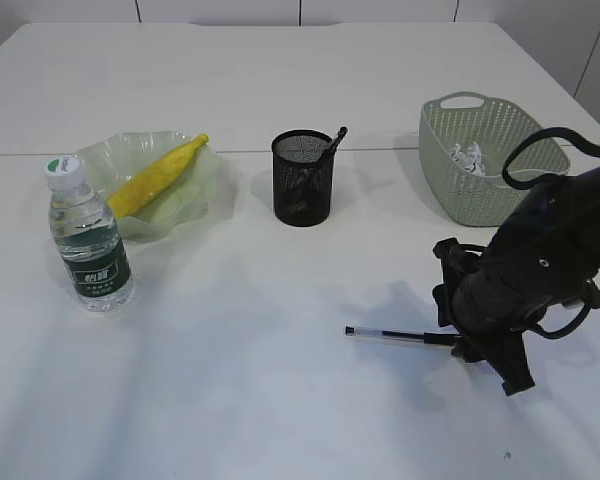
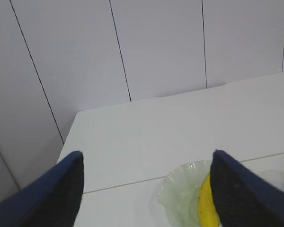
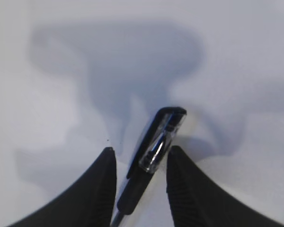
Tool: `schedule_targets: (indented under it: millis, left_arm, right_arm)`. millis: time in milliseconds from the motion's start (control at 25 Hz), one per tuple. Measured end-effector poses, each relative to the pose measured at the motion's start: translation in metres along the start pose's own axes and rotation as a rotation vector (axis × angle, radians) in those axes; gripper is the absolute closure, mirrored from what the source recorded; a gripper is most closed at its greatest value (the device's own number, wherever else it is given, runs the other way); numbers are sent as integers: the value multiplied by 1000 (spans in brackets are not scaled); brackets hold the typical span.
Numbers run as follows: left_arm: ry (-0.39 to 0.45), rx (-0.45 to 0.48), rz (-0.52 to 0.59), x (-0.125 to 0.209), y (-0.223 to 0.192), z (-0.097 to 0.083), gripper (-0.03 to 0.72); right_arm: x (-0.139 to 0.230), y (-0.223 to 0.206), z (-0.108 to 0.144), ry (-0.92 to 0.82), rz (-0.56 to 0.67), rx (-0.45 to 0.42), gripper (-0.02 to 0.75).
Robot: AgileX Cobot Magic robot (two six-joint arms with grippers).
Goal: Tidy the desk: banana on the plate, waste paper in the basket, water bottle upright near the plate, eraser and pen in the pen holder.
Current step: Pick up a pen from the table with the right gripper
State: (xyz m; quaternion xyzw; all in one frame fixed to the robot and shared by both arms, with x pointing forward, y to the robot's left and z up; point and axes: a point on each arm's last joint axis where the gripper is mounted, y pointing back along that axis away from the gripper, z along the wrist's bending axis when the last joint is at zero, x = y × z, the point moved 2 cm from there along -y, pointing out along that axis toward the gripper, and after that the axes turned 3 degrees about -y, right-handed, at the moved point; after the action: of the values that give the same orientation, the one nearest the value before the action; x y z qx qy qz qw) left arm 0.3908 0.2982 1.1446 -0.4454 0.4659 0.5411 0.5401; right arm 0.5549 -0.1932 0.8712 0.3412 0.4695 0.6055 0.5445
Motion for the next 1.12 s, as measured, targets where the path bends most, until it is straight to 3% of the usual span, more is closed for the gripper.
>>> schedule_targets:
  millis: [1120]
  left_arm:
    - [0, 2, 34, 4, 0, 0, 97]
  right_arm:
    - [4, 2, 0, -156, 24, 56, 458]
